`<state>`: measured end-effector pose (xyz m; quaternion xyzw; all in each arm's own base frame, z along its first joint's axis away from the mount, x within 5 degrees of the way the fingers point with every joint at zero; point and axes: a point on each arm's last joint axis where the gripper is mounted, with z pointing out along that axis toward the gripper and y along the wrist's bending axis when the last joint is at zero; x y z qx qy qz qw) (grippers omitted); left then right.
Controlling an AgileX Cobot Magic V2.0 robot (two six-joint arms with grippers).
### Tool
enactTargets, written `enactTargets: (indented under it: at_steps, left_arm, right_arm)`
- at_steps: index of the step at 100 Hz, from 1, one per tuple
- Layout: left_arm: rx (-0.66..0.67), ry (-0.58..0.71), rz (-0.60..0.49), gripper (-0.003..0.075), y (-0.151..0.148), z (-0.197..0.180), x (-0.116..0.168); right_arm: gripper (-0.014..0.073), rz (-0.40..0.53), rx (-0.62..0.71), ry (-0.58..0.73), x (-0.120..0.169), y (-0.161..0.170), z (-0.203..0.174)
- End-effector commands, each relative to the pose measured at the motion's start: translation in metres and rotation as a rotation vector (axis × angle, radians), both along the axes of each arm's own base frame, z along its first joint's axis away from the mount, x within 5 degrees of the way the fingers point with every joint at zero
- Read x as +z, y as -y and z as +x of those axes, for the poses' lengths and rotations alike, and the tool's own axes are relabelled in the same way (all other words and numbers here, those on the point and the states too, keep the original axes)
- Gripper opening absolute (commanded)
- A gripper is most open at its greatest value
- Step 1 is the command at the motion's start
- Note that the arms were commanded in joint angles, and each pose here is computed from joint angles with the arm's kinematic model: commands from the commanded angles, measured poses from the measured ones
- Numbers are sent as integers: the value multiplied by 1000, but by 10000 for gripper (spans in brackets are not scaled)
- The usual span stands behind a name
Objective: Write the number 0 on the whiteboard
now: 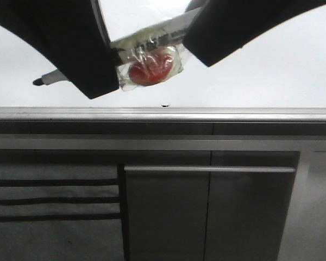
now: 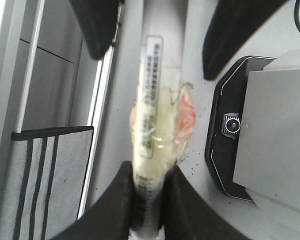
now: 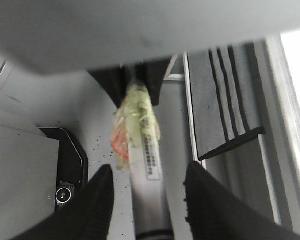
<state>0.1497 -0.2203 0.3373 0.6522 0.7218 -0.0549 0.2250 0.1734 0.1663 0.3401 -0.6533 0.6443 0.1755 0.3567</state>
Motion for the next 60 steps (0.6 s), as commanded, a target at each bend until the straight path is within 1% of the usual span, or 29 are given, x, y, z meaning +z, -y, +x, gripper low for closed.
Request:
enactTargets:
  at_steps: [1,9,14,33,40,60]
  left_arm:
    - [-7,53,-95,-20,2,-1,18]
    - [-8,58,-100,-20,3,-1,19]
    - [-8,60,-103,-20,3,-1,19]
    - [-8,67,-113,-20,4,0,20]
    - [-8,69,-117,-20,4,0,20]
    - [-8,79,-128,-20,5,1,20]
  right_arm:
    - [299,79,-14,48,17,-2,-1]
    - [296,75,-9,42,17,-2,-2]
    - [277,72,-4,37,17,-2,-2]
    - [108,67,3,29,16,-1,-3]
    - [70,67,3,29,16,-1,-3]
    - [36,67,3,29,16,-1,-3]
